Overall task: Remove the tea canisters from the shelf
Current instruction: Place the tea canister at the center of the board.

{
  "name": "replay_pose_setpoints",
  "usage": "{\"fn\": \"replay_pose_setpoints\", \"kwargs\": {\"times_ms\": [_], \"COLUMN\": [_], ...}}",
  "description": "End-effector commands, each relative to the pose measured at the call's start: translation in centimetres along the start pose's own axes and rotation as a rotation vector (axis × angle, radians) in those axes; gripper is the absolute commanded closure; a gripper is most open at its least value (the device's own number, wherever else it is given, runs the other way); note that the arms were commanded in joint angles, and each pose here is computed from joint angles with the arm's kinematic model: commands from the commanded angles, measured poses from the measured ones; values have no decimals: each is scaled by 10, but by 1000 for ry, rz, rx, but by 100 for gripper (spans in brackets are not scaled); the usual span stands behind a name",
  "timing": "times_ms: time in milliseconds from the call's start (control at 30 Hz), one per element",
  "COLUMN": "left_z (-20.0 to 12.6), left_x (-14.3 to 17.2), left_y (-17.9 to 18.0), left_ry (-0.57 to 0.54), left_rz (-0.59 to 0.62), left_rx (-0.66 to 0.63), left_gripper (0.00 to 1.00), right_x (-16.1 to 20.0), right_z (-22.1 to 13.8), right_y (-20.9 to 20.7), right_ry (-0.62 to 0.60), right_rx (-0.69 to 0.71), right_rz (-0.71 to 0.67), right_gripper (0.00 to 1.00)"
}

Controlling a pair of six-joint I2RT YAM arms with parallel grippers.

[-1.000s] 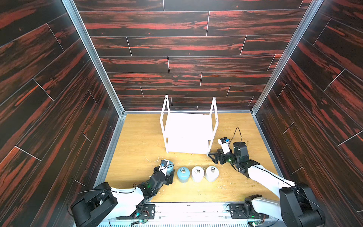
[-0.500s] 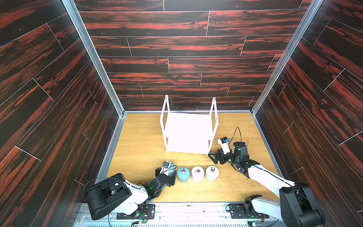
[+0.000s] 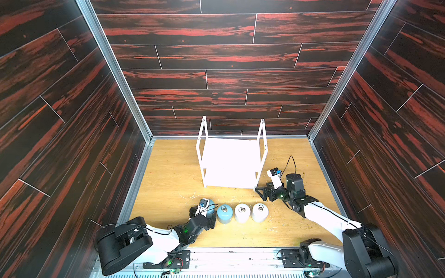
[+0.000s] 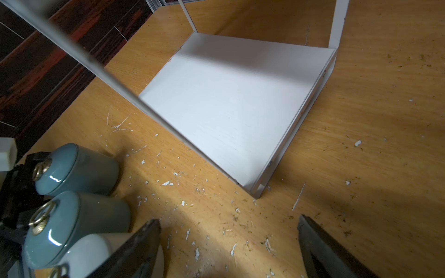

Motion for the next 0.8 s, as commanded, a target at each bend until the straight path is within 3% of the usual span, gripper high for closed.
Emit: {"fn": "replay_pose_setpoints", "kwargs": {"times_ms": [0, 767], "left_z": [-2, -24], "left_x": [-2, -7], "left_y": [1, -4], "left_ry": [-5, 43], "left_rz": [-4, -56], "left_rx": [-25, -38], "left_gripper": [7, 3], "right_x": [2, 3], "right_z": [1, 2], "right_y": [2, 3], "right_ry": [4, 5], "right_rx": [-11, -14], "right_rz": [-16, -18], "right_gripper": [7, 7]}}
Point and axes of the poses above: each gripper's point midway between its finger pads, its own z axis out along the fingers, its own y axis along the line the jaws close on, x = y × z, the point moved 2 cm from there along -z, back along the fingers, and after that the axes turned 13 degrees about -z, right-handed, at the moved point
